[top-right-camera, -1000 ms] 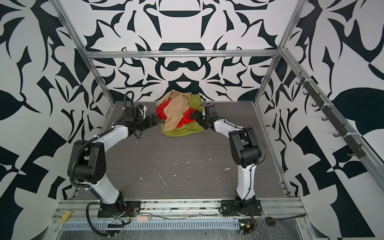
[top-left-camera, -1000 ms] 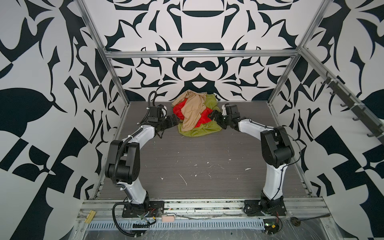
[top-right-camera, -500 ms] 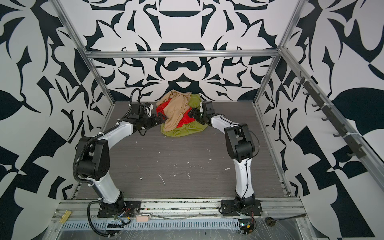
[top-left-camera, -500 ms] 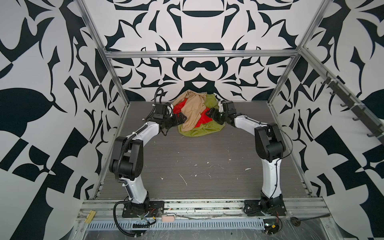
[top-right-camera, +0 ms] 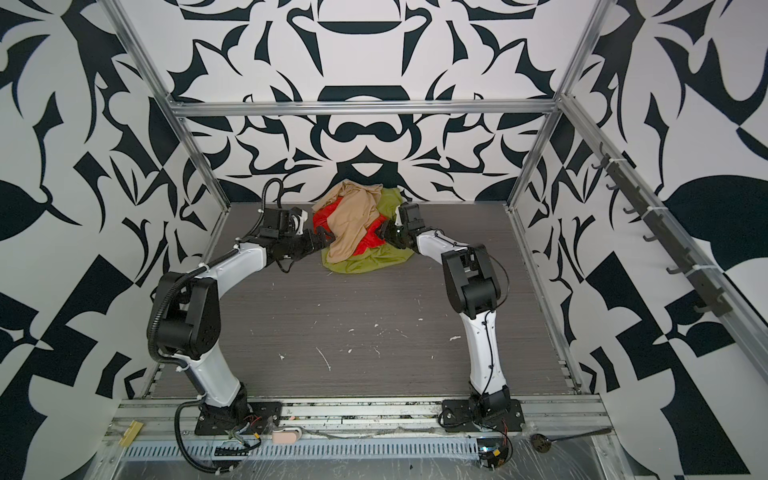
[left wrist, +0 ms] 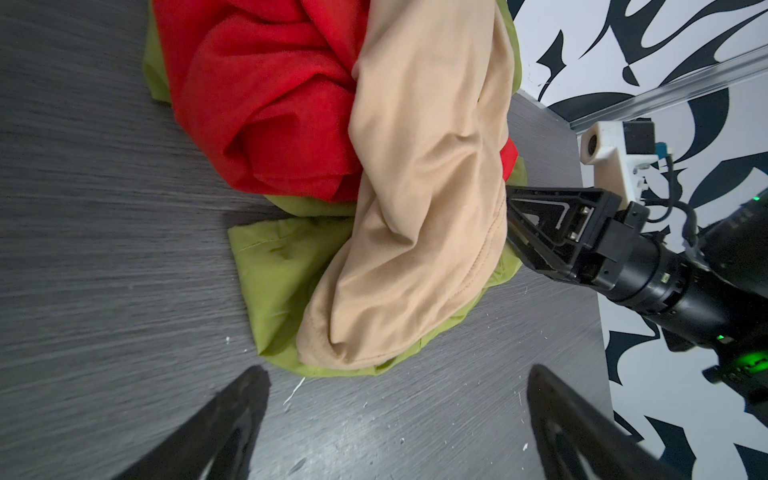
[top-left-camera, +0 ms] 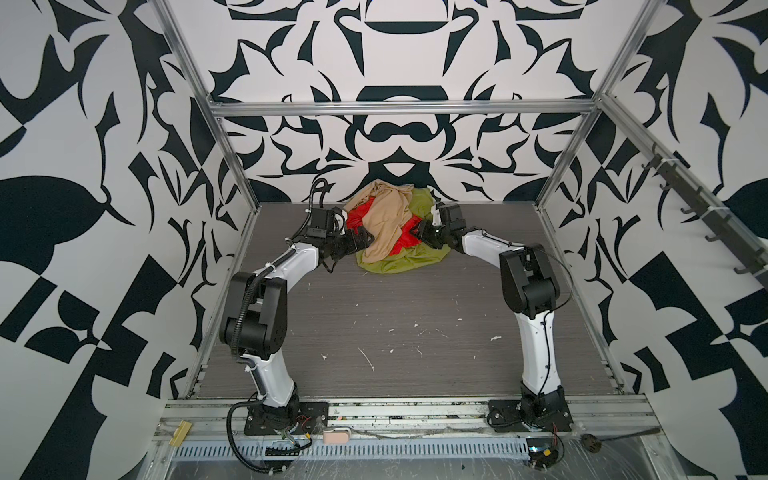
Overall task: Pick out a specific cloth from the pile
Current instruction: 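Close the right gripper on the red cloth while the left gripper presses the pile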
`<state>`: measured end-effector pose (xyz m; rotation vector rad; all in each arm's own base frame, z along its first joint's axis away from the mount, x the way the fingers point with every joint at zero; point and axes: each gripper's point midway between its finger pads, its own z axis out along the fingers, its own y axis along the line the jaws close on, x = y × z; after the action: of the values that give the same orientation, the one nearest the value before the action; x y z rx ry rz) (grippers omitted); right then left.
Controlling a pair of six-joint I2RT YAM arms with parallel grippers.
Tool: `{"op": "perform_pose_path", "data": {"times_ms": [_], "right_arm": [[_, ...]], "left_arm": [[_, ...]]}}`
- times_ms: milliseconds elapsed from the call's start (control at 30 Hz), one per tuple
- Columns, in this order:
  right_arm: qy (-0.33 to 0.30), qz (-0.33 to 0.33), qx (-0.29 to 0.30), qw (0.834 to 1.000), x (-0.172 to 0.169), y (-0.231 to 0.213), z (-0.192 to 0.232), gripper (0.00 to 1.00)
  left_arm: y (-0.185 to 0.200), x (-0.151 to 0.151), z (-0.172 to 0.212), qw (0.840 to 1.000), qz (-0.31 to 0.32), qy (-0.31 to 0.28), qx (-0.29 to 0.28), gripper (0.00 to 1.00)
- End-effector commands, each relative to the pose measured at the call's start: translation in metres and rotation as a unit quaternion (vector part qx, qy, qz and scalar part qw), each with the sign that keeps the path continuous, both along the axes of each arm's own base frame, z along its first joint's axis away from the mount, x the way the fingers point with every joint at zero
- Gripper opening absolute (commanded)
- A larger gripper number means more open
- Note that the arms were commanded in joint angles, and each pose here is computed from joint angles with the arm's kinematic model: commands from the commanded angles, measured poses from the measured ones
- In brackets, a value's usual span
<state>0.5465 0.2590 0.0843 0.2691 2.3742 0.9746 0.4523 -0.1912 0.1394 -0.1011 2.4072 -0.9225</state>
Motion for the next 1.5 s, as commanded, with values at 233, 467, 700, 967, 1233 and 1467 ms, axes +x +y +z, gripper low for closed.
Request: {"op": "perform_pose_path", "data": {"times_ms": [233, 467, 700, 967, 1233, 1467], "right_arm": [[-0.064, 0.012, 0.034, 0.997, 0.015, 0.021, 0.052, 0.40], [-0.078, 0.010, 0.037, 0.996, 0.012, 0.020, 0.066, 0.31], [-0.094, 0.015, 0.042, 0.995, 0.009, 0.021, 0.083, 0.10], [-0.103, 0.015, 0.045, 0.994, 0.005, 0.018, 0.095, 0.07], [-0.118, 0.009, 0.045, 0.992, 0.002, 0.015, 0.113, 0.03], [-0.131, 0.004, 0.048, 0.990, 0.001, 0.013, 0.129, 0.00]], "left_arm": [[-0.002, -0.003, -0.009, 1.000, -0.003, 0.018, -0.009, 0.99], [-0.001, -0.006, -0.013, 1.000, -0.001, 0.020, -0.012, 0.99], [0.001, -0.006, -0.012, 1.000, 0.003, 0.018, -0.013, 0.99], [0.001, -0.008, -0.013, 1.000, 0.006, 0.019, -0.020, 0.99], [0.001, -0.010, -0.013, 1.000, 0.004, 0.018, -0.024, 0.99], [0.000, -0.010, -0.012, 0.999, 0.004, 0.017, -0.027, 0.99]]}}
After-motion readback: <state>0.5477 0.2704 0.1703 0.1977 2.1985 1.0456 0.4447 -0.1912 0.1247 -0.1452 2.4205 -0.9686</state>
